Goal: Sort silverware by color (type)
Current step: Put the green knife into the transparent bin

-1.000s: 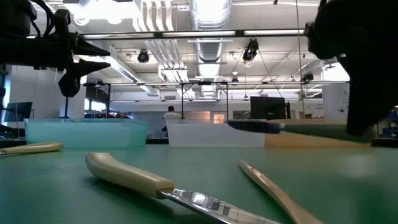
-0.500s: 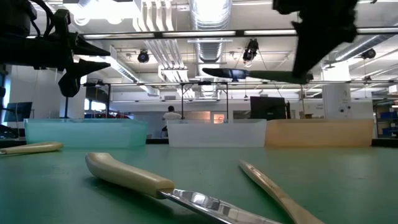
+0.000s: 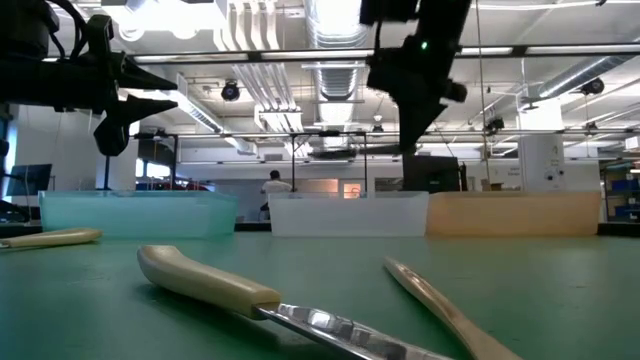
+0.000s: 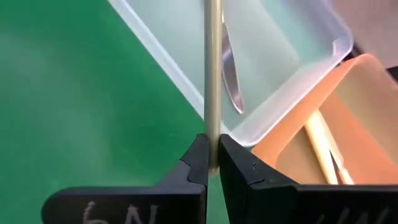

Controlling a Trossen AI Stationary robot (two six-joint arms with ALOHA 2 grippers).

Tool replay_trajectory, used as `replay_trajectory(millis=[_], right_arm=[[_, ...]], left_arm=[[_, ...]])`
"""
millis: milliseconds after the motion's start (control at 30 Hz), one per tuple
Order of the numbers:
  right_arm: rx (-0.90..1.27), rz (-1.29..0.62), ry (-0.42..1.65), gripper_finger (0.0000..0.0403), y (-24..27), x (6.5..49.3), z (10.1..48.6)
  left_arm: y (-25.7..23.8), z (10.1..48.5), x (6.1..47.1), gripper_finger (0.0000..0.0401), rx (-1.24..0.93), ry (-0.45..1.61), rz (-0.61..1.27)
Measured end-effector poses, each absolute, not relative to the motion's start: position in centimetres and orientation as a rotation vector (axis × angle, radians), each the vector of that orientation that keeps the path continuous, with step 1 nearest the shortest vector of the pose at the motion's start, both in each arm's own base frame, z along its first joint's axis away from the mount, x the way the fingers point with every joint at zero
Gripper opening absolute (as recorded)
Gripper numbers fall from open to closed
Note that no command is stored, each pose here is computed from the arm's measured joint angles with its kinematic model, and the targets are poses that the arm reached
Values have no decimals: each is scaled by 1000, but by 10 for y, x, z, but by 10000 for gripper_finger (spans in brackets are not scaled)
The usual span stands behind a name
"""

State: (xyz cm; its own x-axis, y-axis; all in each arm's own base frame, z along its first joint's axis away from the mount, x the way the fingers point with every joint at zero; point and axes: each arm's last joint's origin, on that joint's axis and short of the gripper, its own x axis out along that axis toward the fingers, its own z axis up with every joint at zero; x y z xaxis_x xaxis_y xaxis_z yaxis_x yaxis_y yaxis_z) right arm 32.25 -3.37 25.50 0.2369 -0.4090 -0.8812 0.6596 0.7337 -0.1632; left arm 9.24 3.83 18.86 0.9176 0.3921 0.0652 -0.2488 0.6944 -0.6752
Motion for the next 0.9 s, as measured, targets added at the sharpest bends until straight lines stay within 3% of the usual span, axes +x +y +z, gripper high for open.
replay_trajectory(millis=[167, 300, 667, 900], right_arm=[[345, -646, 1206, 11, -67, 331, 234], [278, -625, 1169, 20, -76, 342, 225], [211, -686, 1118, 34, -86, 347, 231], [306, -767, 1101, 52, -86, 343, 233]], left_arm=[[38, 189, 92, 109, -720, -211, 361], [38, 189, 92, 109, -720, -211, 360], [38, 189, 92, 109, -720, -211, 360], [38, 189, 92, 109, -720, -211, 360]])
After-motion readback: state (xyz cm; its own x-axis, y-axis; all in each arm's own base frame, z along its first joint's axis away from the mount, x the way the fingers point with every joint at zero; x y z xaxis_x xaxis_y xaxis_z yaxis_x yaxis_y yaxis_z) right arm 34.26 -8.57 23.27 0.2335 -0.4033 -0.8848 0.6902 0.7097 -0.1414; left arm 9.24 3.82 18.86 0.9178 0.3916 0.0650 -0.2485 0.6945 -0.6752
